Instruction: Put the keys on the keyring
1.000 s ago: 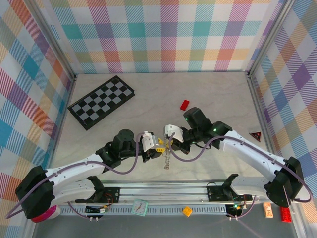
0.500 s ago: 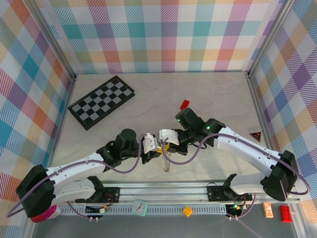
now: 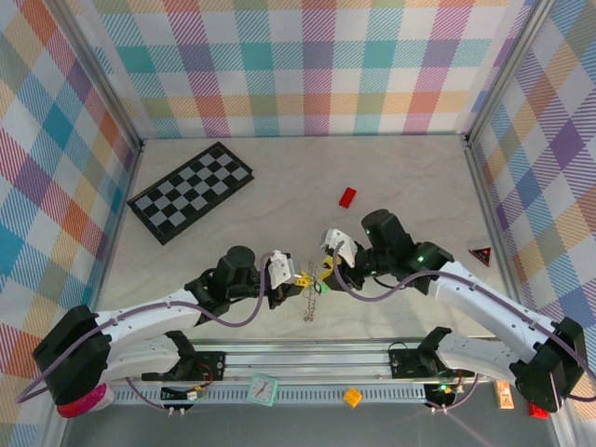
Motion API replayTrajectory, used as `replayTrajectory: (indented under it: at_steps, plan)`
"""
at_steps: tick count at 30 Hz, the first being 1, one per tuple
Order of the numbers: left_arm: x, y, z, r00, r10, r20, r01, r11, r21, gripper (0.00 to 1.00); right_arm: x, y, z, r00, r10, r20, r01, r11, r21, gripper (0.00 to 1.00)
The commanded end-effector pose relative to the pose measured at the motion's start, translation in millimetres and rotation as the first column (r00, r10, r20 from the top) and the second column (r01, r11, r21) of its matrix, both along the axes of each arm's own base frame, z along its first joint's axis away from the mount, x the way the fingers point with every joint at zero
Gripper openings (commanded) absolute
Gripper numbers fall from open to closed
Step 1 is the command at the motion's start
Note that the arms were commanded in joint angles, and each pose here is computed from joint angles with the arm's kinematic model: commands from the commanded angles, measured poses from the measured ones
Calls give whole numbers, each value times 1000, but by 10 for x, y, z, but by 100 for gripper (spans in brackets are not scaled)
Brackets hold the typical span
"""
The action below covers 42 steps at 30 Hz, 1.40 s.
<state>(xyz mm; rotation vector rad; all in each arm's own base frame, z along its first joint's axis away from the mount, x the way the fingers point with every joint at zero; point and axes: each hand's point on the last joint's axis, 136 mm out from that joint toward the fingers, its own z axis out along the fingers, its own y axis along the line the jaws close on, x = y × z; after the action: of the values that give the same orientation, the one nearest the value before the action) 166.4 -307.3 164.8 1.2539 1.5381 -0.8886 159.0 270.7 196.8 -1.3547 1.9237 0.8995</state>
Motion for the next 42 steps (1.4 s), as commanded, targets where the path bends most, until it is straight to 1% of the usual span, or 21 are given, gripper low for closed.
replayTrajectory:
  at_steps: [1, 2, 3, 5, 10, 21, 24, 29, 31, 37, 40, 42]
  plan:
    - [26, -48, 215, 999, 5, 54, -1, 996, -89, 0, -46, 86, 47, 991, -30, -133, 40, 997, 71, 38]
    - [32, -43, 213, 999, 9, 53, -4, 996, -88, 0, -64, 102, 34, 988, -20, -153, 32, 997, 72, 37]
    - [35, -41, 206, 999, 11, 52, -7, 996, -85, 0, -68, 115, 28, 978, -38, -203, 53, 996, 70, 36]
    - [50, -36, 198, 999, 20, 49, -16, 997, -81, 0, -65, 131, 28, 968, -53, -244, 70, 995, 64, 36]
    - [71, -27, 181, 999, 34, 43, -31, 997, -72, 0, -72, 148, 22, 955, -60, -290, 76, 996, 44, 30]
    - [62, -19, 185, 999, 35, 39, -32, 997, -73, 0, 10, 198, 12, 953, -80, -294, 96, 994, 43, 19]
    - [60, -21, 176, 999, 34, 37, -31, 997, -72, 0, 36, 191, 4, 954, -94, -284, 109, 993, 36, 15]
    - [64, -27, 172, 999, 31, 37, -29, 997, -72, 0, 78, 168, -50, 953, -123, -277, 130, 992, 7, 6]
    - [63, -26, 169, 999, 32, 38, -29, 997, -73, 0, 67, 159, -62, 953, -119, -277, 125, 992, 2, 0]
    - [46, -20, 242, 998, 27, 63, -20, 994, -105, 0, 103, 61, -222, 954, -165, -249, 152, 986, -69, 0]
    - [23, -28, 281, 997, 15, 76, -6, 992, -128, 0, 96, 44, -380, 948, -168, -270, 144, 984, -107, 0]
    - [3, -43, 313, 997, 2, 82, 10, 990, -143, 0, 76, 82, -429, 942, -153, -298, 125, 986, -109, 0]
